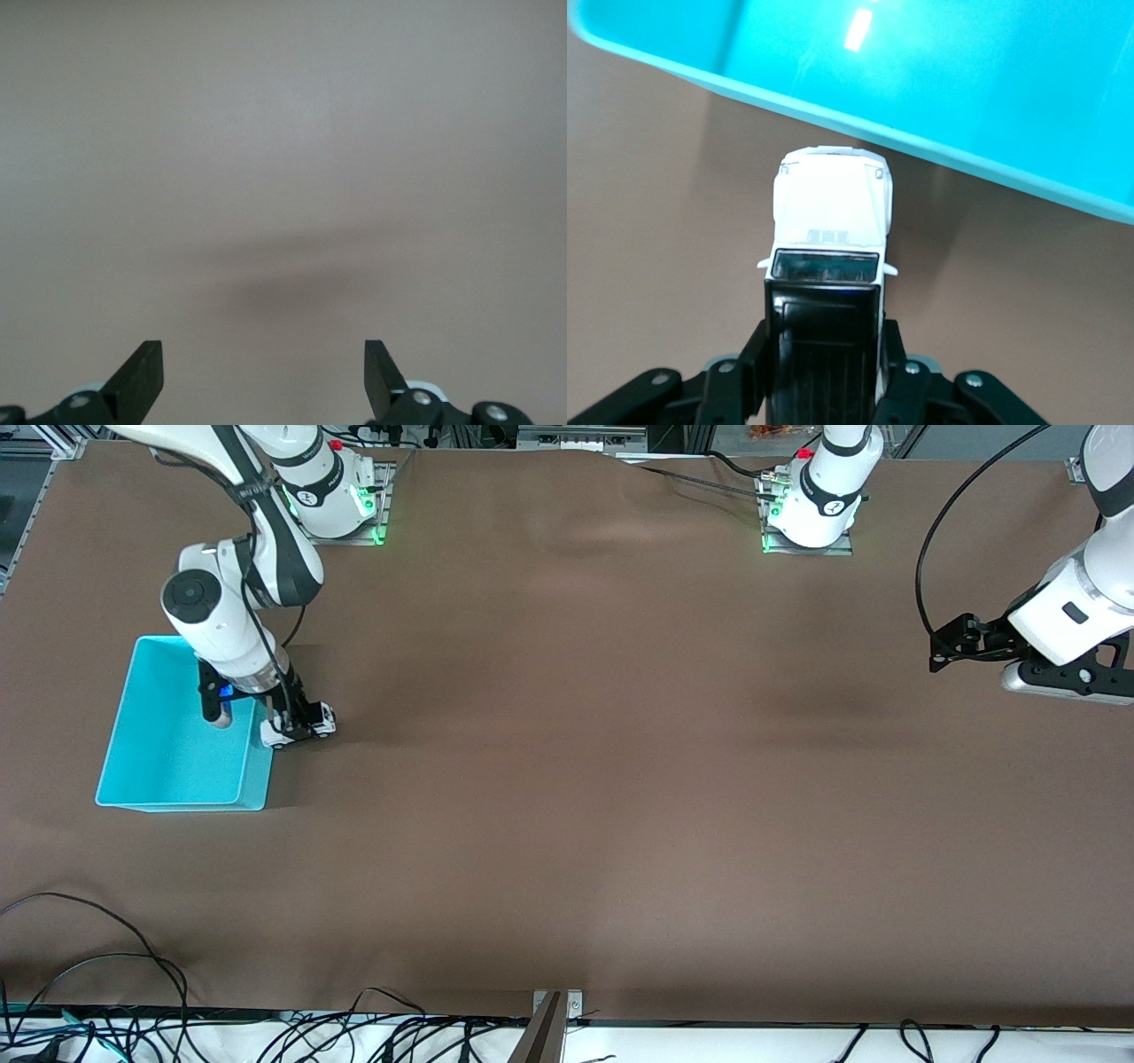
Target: Wind and store white jeep toy
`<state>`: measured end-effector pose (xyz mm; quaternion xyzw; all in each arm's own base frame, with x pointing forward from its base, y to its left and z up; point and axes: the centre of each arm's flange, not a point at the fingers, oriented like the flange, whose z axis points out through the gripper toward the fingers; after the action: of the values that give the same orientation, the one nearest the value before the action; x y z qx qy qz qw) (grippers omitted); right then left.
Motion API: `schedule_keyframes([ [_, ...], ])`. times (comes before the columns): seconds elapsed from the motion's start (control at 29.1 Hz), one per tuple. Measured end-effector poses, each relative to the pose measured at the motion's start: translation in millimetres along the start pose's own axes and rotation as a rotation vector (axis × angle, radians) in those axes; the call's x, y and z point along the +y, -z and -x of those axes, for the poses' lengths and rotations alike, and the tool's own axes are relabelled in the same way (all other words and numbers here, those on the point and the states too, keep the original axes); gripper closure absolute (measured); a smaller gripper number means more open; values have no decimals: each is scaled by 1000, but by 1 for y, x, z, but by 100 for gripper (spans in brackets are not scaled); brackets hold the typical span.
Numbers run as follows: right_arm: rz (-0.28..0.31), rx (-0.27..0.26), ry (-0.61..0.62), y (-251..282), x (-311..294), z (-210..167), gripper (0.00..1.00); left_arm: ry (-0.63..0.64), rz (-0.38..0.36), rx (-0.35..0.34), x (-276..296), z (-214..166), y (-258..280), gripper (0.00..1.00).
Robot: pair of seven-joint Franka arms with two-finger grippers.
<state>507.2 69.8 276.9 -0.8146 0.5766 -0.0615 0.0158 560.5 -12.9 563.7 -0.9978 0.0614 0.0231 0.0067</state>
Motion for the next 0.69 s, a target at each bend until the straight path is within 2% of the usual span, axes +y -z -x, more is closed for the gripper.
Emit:
schedule_keyframes([
  [0.31, 15, 20, 40, 41, 0, 5, 48, 11, -1, 16, -6, 2, 22, 0],
  [0.52, 103, 8, 234, 50, -1, -4, 48, 37, 22, 34, -15, 1, 30, 0],
  [0.69, 133, -7, 376, 53, 5, -40, 48, 44, 25, 41, -19, -1, 33, 0],
])
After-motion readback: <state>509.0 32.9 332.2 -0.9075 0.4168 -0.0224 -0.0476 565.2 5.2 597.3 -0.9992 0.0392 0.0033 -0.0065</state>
